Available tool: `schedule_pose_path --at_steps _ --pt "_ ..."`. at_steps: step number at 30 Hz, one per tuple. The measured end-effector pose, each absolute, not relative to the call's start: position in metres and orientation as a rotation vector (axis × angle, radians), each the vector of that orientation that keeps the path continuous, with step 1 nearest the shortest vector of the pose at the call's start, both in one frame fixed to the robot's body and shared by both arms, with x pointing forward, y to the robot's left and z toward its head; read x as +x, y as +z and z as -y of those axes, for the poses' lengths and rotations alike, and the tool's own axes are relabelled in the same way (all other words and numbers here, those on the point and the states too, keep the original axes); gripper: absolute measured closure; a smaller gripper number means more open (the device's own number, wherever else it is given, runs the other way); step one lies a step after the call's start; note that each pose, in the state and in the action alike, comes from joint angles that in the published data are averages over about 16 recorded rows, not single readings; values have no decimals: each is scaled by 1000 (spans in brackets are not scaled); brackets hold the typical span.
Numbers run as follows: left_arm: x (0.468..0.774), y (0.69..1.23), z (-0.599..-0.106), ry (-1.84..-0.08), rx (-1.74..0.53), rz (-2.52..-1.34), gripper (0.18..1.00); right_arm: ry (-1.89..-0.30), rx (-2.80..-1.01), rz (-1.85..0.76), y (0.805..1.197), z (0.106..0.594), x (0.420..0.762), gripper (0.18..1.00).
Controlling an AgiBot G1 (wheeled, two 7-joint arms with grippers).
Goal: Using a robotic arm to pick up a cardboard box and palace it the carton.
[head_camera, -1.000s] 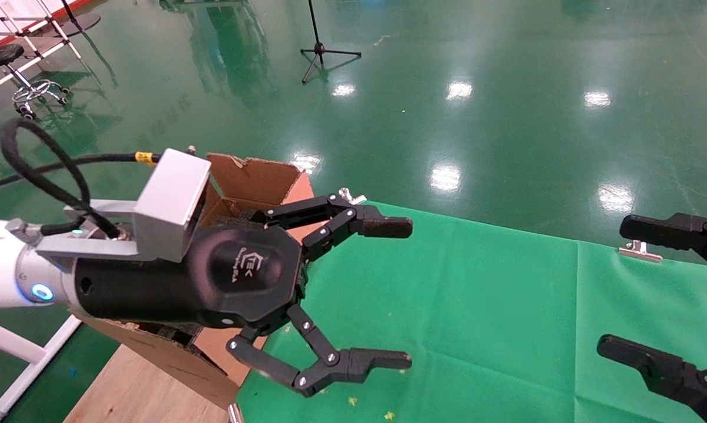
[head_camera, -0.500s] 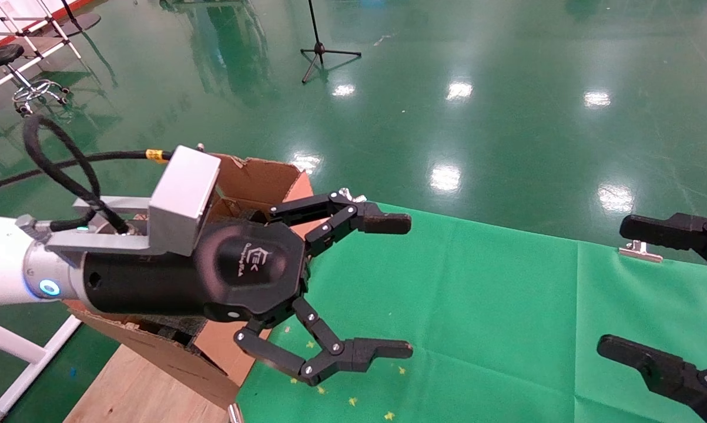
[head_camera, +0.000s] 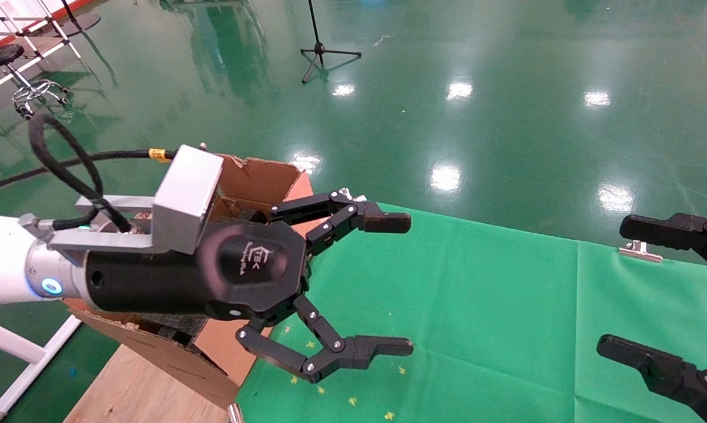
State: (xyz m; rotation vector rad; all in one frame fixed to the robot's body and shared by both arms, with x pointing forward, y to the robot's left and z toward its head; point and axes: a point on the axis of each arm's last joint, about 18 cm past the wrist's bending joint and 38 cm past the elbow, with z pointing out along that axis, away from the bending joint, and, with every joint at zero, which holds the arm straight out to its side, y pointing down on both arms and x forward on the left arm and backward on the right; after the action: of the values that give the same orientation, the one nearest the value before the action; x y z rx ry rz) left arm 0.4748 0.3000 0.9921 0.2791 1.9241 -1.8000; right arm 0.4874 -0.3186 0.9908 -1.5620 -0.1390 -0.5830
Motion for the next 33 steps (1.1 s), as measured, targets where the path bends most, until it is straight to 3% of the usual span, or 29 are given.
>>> schedule_pose_path --at_steps 33 --pt "476 992 -300 -1798 275 -1926 183 -583 -1562 139 991 319 487 178"
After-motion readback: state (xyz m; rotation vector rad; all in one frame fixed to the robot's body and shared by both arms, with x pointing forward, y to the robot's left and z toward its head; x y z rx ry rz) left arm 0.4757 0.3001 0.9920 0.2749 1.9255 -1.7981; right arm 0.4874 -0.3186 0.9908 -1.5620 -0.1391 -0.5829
